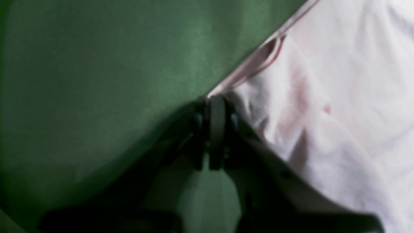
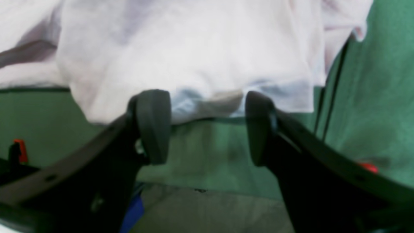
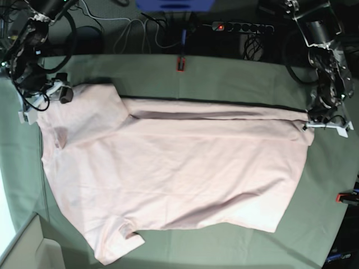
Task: Layout the t-shirt on the table in an organized manner, then fold the t-shirt properly
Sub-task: 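Lower the folded edge and release it with the right gripper, then grasp the shirt's collar-side corner with the right gripper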
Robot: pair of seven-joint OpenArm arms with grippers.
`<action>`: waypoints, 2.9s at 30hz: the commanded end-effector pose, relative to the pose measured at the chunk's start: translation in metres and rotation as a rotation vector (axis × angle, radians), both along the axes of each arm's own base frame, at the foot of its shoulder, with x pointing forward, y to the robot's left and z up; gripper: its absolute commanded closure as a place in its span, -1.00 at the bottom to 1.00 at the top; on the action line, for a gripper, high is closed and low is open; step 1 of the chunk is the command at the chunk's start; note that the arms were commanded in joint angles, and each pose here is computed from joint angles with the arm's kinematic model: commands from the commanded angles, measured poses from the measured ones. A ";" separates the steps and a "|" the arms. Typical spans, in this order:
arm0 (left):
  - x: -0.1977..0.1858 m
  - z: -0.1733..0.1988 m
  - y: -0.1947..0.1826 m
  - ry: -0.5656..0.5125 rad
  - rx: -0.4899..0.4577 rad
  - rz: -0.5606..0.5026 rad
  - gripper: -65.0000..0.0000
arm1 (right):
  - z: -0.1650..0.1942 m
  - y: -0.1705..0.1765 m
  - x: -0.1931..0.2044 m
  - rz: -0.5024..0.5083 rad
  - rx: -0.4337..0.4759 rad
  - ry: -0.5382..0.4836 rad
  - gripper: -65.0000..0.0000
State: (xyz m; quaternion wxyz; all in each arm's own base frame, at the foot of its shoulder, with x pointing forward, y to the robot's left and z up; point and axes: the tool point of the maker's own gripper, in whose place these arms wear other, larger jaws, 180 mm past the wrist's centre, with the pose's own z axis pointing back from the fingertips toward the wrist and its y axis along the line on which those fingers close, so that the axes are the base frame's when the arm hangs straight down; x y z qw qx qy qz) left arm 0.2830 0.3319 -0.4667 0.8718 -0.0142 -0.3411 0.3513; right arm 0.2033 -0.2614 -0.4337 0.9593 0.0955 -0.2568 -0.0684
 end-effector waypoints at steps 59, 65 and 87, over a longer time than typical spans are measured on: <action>0.007 0.010 0.006 -0.023 0.019 -0.004 1.00 | 0.001 -0.048 0.009 -0.097 -0.004 -0.050 -0.04; 0.007 0.010 0.006 -0.024 0.020 -0.003 1.00 | -0.009 -0.044 0.005 -0.106 0.028 -0.029 0.18; 0.008 0.011 0.006 -0.028 0.019 -0.002 1.00 | 0.066 -0.046 0.058 -0.046 -0.108 -0.225 1.00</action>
